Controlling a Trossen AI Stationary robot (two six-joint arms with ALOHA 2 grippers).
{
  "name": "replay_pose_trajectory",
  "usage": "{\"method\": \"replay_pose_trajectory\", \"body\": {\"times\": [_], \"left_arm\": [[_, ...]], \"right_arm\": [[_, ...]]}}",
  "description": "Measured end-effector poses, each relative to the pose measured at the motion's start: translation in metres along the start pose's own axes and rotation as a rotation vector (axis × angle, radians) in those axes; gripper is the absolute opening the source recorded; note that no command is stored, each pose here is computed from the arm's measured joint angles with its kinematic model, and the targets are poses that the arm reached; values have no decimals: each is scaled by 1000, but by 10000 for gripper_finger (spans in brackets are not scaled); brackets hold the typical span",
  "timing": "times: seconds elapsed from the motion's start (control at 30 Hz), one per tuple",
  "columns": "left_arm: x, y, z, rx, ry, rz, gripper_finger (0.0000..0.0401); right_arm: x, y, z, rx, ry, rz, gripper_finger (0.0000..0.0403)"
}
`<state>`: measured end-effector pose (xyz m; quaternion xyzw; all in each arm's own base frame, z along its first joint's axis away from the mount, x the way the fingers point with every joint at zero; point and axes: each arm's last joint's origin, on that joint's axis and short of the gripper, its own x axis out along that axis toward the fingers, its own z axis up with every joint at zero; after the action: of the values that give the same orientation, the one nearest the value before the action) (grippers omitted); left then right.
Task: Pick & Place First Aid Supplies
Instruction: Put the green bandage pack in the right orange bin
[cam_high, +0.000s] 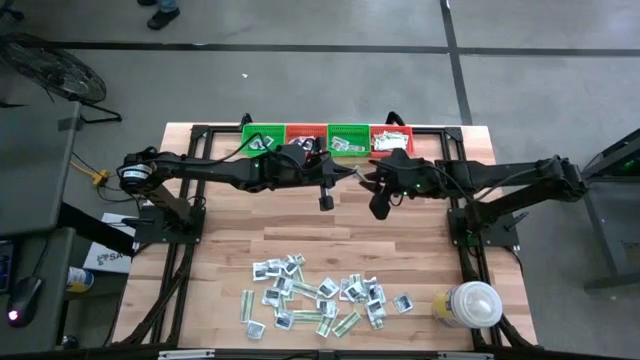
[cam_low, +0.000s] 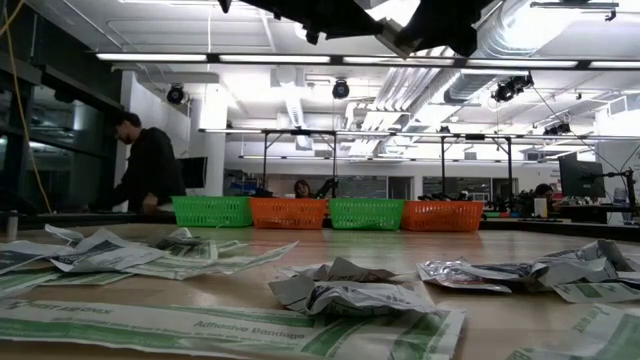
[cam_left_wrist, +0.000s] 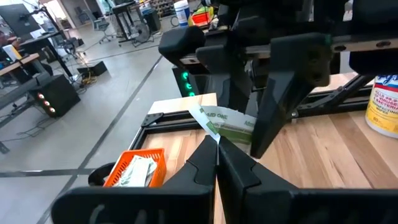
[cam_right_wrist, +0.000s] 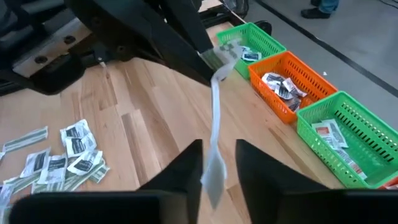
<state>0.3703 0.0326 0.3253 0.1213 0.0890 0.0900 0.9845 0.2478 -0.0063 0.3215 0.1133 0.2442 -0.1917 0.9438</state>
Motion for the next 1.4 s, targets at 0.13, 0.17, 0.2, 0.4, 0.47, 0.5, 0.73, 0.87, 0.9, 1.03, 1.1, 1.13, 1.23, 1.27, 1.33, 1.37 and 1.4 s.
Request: {"method": "replay_pose_trajectory", "body": {"times": [0.13, 0.17, 0.2, 0.4, 0.47, 0.5, 0.73, 0.87, 0.9, 1.03, 1.1, 1.13, 1.23, 1.27, 1.33, 1.37, 1.4], "left_arm": [[0, 0, 0, 0, -2, 1, 0], [0, 0, 0, 0, -2, 1, 0], [0, 0, 0, 0, -2, 1, 0], [0, 0, 0, 0, -1, 1, 0], [0, 0, 0, 0, 1, 1, 0], [0, 0, 0, 0, 1, 1, 0], [0, 0, 0, 19, 2, 4, 35], [0, 0, 0, 19, 2, 4, 88], [0, 0, 0, 19, 1, 4, 101], [0, 2, 0, 17, 2, 7, 148], [1, 5, -1, 14, 4, 9, 164], [1, 6, -2, 14, 9, 11, 171], [-2, 17, -4, 11, 35, 25, 183], [-4, 21, -3, 9, 38, 29, 184], [-10, 31, -1, 5, 45, 32, 186], [-15, 36, -2, 4, 78, 31, 186], [-18, 40, -3, 4, 89, 35, 186]], "right_arm": [[1, -3, 1, 2, 6, 3, 30], [1, -3, 1, 1, 7, 7, 16], [1, -3, 1, -6, 11, 16, 8], [1, -3, 1, -14, 12, 21, 2], [1, -3, 1, -15, 12, 21, 1], [1, -3, 1, -18, 12, 21, 1], [2, -6, 1, -16, 22, 27, 1], [4, -12, 1, -24, 35, 14, 1], [4, -13, 2, -22, 39, 13, 1], [5, -18, 2, -14, 55, 15, 0], [5, -20, 1, -15, 66, 16, 0], [5, -21, 1, -17, 75, 11, 0], [4, -29, -1, -14, 112, -15, 0], [4, -32, -3, -17, 131, -21, 0], [2, -39, -3, -27, 186, -35, 0], [1, -43, -2, -37, 219, -41, 0], [0, -47, -1, -48, 252, -43, 0]]}}
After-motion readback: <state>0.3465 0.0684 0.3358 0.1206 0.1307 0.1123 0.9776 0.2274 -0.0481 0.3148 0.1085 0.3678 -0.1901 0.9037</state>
